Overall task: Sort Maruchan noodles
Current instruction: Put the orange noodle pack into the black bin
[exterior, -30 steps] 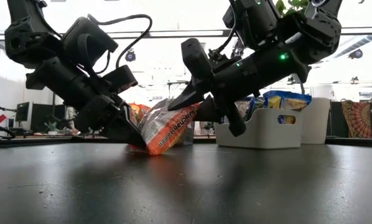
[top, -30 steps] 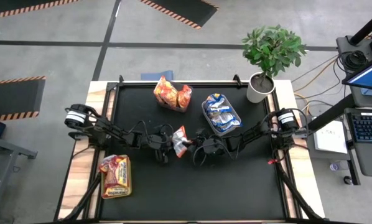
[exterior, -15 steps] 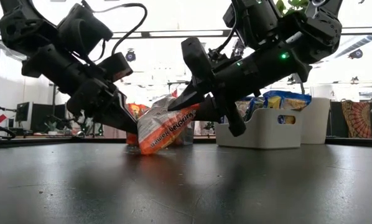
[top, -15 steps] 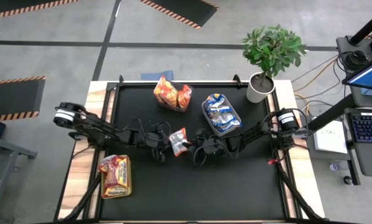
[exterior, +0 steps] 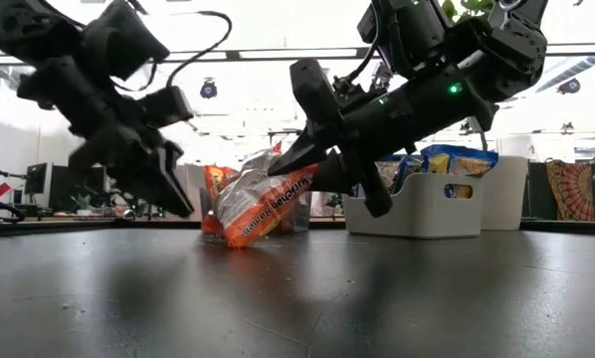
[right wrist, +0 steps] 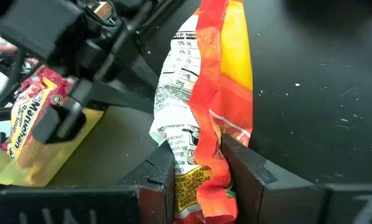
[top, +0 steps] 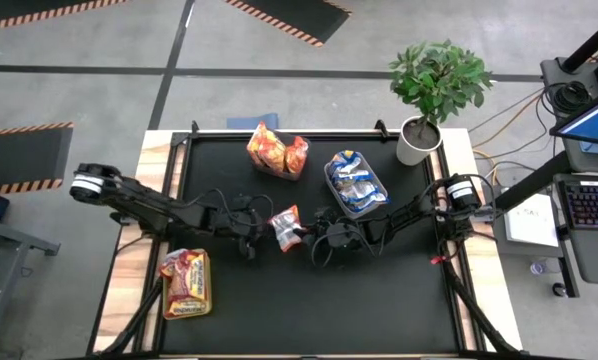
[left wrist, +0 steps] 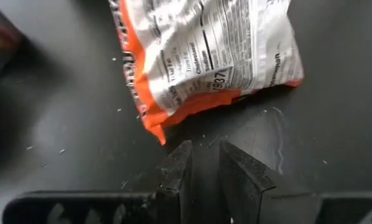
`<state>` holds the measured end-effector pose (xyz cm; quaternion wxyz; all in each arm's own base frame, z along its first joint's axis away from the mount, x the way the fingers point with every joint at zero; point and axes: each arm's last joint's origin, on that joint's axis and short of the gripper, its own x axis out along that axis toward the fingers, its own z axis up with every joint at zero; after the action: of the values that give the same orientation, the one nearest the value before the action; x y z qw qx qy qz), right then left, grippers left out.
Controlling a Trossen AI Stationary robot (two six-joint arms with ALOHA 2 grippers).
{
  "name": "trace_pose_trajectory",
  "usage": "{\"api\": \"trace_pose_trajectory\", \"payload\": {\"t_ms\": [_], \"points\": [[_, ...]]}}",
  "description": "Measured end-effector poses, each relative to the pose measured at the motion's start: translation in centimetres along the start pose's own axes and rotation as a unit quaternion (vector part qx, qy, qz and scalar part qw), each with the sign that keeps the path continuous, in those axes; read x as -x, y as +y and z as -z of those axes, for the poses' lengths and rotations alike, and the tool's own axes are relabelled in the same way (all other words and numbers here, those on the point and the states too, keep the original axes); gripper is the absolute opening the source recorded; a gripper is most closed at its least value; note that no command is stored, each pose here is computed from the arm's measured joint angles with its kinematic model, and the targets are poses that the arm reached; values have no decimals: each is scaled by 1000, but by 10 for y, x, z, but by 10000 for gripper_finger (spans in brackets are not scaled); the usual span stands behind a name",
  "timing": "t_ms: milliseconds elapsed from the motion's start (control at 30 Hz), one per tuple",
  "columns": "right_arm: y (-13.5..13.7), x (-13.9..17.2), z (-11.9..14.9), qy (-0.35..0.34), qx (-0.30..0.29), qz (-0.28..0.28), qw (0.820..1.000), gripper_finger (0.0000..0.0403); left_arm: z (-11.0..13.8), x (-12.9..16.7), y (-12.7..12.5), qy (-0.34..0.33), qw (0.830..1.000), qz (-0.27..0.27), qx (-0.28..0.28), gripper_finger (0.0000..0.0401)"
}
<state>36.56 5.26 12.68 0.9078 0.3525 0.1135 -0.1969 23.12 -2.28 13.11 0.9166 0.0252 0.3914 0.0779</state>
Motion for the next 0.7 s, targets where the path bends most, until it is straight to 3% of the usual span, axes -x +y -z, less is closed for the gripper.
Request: {"api": "trace_pose_trajectory", "payload": {"t_ms": [133, 367, 700], "points": [[1, 0, -1, -5, -1, -4, 1000, 92, -7, 19, 4, -21, 1000, 2, 7, 63], [9, 6, -13, -38, 11, -11, 999, 93, -26, 62, 13, -132, 991, 2, -25, 64], [22, -3, -51, -90, 57, 1, 994, 93, -41, 127, 34, -286, 952, -103, -24, 64]]}}
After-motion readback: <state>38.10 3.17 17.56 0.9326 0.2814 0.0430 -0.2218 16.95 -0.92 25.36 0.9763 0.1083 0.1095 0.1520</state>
